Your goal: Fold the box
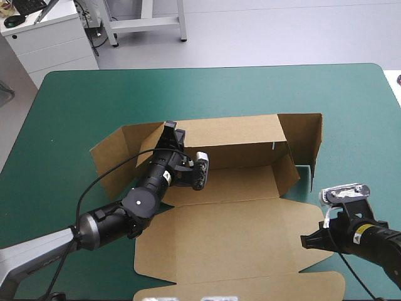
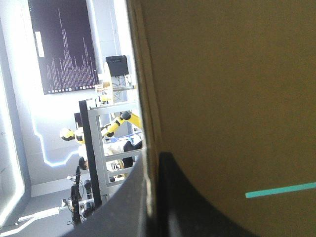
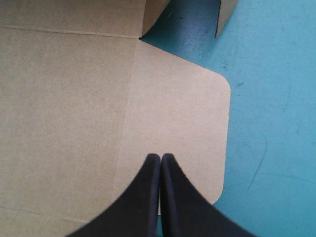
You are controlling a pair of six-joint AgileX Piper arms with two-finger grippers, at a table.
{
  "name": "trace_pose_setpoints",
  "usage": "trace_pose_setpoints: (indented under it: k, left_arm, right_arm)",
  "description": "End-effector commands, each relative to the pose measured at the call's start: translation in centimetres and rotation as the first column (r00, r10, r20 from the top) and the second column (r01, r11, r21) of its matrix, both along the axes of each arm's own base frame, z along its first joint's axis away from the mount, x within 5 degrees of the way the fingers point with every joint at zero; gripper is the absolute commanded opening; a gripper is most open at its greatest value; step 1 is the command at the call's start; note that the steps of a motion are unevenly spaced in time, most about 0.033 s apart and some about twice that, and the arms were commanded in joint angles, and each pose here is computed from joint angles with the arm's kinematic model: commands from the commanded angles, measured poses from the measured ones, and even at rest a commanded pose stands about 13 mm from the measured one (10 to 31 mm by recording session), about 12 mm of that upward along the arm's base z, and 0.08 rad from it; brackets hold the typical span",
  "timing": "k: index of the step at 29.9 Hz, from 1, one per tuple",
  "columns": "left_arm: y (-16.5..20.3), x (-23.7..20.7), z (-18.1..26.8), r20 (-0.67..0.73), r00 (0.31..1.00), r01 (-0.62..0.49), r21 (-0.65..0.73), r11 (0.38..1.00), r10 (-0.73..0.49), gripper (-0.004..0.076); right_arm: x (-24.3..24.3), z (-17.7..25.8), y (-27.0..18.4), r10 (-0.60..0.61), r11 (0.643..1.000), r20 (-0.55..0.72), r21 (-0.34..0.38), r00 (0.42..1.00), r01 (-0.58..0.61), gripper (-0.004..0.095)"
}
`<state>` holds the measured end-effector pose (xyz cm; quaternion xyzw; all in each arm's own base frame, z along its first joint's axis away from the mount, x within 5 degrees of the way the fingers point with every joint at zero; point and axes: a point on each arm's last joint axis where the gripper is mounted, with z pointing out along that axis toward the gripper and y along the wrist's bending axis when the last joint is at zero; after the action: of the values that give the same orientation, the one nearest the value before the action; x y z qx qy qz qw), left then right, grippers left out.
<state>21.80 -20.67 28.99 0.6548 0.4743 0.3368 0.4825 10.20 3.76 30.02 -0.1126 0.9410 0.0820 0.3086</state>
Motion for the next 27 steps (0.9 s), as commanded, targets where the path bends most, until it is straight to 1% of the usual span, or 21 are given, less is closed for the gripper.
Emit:
trace_pose_setpoints:
  k: [1, 4, 7, 8, 9, 10, 12, 16, 19, 25, 27]
  left_arm:
    - [-0.3, -0.5, 2.1, 0.105, 0.993, 0.053, 0.008, 0.999, -0.053, -0.0010]
    - [-0.3, -0.5, 2.1, 0.107, 0.993, 0.051, 0.010, 0.999, -0.052, -0.0010]
    - [-0.3, -0.5, 2.1, 0.107, 0.993, 0.051, 0.010, 0.999, -0.052, -0.0010]
    - [-0.3, -0.5, 2.1, 0.107, 0.993, 0.051, 0.010, 0.999, -0.052, -0.0010]
    - [-0.3, -0.5, 2.1, 0.107, 0.993, 0.051, 0.010, 0.999, -0.052, -0.0010]
    - [-0.3, -0.5, 2.1, 0.107, 0.993, 0.051, 0.010, 0.999, -0.052, -0.0010]
    - [-0.3, -0.5, 2.1, 0.107, 0.993, 0.051, 0.010, 0.999, -0.052, -0.0010]
    - [-0.3, -0.5, 2.1, 0.107, 0.993, 0.051, 0.010, 0.999, -0.052, -0.0010]
    - [-0.3, -0.5, 2.1, 0.107, 0.993, 0.051, 0.010, 0.999, -0.052, -0.0010]
    - [-0.3, -0.5, 2.1, 0.106, 0.993, 0.053, 0.010, 0.999, -0.054, -0.0010]
    - [-0.3, -0.5, 2.1, 0.104, 0.993, 0.051, 0.003, 0.999, -0.052, -0.0010]
  right_arm:
    - [0.3, 1.1, 0.0, -0.012, 1.000, 0.071, 0.021, 0.997, 0.011, 0.0097]
    - [0.4, 1.1, 0.0, -0.016, 1.000, 0.072, 0.025, 0.997, 0.014, 0.0329]
    - [0.5, 1.2, 0.0, -0.021, 0.999, 0.090, 0.033, 0.996, 0.018, 0.0629]
    - [0.6, 1.4, 0.0, -0.024, 0.999, 0.104, 0.036, 0.994, 0.021, 0.0705]
    - [0.7, 1.5, 0.0, -0.031, 0.999, 0.121, 0.045, 0.992, 0.026, 0.0760]
    - [0.9, 1.7, 0.1, -0.041, 0.998, 0.140, 0.056, 0.989, 0.034, 0.0789]
    - [1.4, 2.4, 0.1, -0.082, 0.994, 0.154, 0.081, 0.985, 0.071, 0.0805]
    - [3.0, 4.4, 0.1, -0.132, 0.991, 0.160, 0.058, 0.978, 0.124, 0.0805]
    - [4.8, 6.2, 0.3, -0.152, 0.988, 0.188, 0.037, 0.970, 0.147, 0.0805]
    - [7.6, 10.5, 0.8, -0.175, 0.984, 0.272, 0.044, 0.946, 0.170, 0.0805]
    - [8.3, 11.8, 0.9, -0.181, 0.983, 0.292, 0.033, 0.939, 0.179, 0.0805]
